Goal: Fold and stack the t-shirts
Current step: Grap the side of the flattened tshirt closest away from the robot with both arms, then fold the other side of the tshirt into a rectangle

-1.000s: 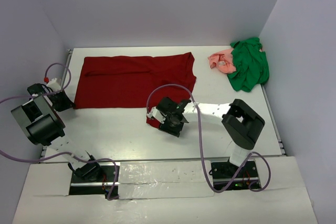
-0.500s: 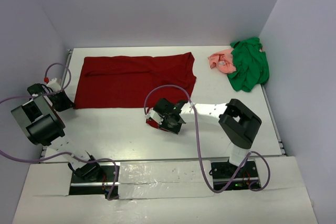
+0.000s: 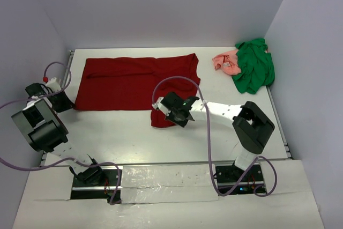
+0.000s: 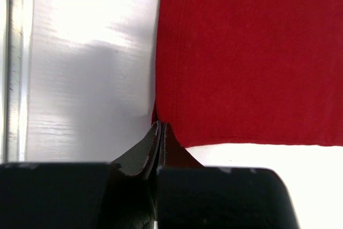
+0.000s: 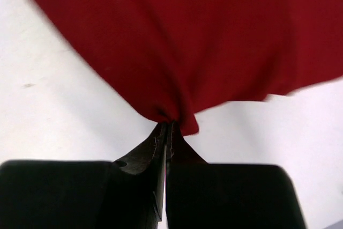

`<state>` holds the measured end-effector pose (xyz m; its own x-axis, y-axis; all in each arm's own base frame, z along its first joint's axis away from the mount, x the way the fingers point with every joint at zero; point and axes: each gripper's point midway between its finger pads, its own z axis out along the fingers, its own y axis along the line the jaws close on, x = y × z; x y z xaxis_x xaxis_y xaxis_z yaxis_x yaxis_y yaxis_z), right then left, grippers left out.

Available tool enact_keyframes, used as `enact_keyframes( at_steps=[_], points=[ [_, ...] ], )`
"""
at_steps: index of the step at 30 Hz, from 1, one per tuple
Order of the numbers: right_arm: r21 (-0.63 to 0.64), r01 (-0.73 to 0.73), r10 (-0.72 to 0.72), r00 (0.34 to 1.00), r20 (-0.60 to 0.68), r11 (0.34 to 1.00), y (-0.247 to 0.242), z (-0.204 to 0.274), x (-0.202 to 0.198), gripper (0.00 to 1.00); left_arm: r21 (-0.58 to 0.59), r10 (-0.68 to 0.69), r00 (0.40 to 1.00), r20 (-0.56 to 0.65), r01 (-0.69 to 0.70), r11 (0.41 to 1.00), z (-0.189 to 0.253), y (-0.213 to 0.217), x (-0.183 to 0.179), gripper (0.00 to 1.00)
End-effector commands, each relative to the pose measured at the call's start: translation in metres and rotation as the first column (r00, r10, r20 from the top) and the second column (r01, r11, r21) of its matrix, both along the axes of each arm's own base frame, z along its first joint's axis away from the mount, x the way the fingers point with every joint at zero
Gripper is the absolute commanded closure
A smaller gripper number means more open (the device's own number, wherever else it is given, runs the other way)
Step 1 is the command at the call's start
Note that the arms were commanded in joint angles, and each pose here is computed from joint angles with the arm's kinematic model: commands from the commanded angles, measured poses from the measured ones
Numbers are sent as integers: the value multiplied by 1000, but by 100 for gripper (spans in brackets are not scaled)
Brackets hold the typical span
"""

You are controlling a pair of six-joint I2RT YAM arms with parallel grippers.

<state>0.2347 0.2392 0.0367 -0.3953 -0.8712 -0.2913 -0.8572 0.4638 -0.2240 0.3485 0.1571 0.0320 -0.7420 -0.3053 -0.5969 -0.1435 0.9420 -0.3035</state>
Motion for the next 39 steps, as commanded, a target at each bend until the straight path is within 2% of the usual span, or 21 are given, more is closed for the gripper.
enact_keyframes(
  at_steps=[1, 10, 24, 26, 33, 39],
  points=[
    [90, 100, -114, 981, 158, 991, -2, 48, 48, 100, 39, -26, 996, 85, 23, 999, 40, 6, 16, 100],
    [185, 202, -253, 915, 315, 962, -11, 112, 143, 100, 57, -46, 989, 143, 38, 998, 77, 14, 44, 100],
    [197, 222, -282, 886, 369, 955, 13, 122, 246, 100, 86, -122, 980, 159, 110, 990, 85, -8, 98, 100],
    [176, 242, -292, 880, 375, 954, 8, 115, 258, 100, 90, -140, 977, 161, 127, 988, 85, -16, 105, 100],
    [216, 302, -368, 825, 430, 929, -14, 138, 308, 100, 97, -162, 974, 160, 148, 984, 84, -29, 128, 100],
    [209, 358, -415, 784, 462, 910, -42, 146, 325, 100, 107, -170, 972, 162, 154, 982, 87, -36, 138, 100]
  ],
)
